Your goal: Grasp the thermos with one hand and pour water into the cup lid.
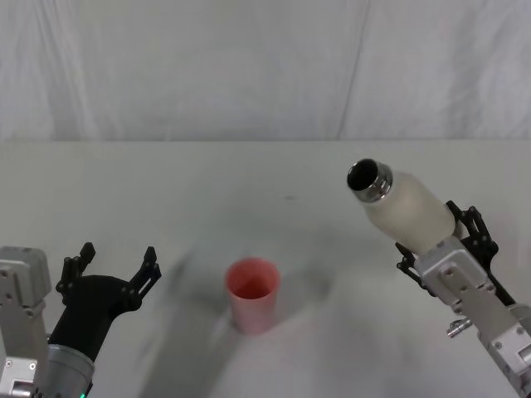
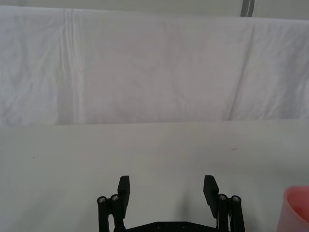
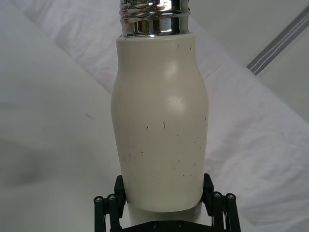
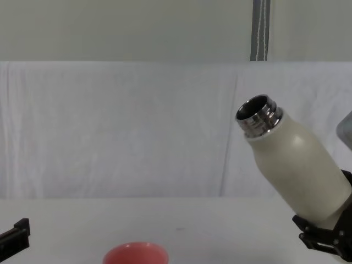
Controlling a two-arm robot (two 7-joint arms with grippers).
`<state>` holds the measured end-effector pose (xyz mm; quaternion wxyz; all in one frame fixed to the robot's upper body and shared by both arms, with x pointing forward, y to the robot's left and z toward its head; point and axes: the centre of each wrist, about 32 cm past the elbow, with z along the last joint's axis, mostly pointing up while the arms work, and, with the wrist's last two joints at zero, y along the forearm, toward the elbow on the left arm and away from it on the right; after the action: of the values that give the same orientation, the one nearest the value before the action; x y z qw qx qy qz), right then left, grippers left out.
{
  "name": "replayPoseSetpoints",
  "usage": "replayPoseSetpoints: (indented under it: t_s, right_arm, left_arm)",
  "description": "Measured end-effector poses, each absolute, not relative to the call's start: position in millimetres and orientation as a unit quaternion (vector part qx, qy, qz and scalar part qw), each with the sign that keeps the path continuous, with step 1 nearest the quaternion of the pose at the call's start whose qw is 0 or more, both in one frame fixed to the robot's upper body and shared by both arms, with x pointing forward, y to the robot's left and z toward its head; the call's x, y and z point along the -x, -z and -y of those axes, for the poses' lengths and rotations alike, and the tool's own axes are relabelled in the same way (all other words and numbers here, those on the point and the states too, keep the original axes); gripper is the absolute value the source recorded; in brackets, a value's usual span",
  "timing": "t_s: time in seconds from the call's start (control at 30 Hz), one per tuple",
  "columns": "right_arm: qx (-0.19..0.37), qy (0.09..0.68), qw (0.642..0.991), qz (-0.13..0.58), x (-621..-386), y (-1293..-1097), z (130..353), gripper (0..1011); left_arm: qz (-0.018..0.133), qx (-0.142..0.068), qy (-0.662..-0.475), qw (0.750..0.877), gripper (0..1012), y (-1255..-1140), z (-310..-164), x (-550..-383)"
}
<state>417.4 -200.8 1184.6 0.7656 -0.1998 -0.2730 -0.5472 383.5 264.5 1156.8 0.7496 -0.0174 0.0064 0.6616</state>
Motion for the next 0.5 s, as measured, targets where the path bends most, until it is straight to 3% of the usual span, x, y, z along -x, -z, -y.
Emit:
replayPoseSetpoints:
  t_s: [0.5]
  right_arm:
    - [0.267,0.519,0.741,0.332,-423,-1178.2,189,950]
  left_arm:
    - [-0.006,0.017,-0.662,0.75,1001,-1156.8,-264.5,-383.5]
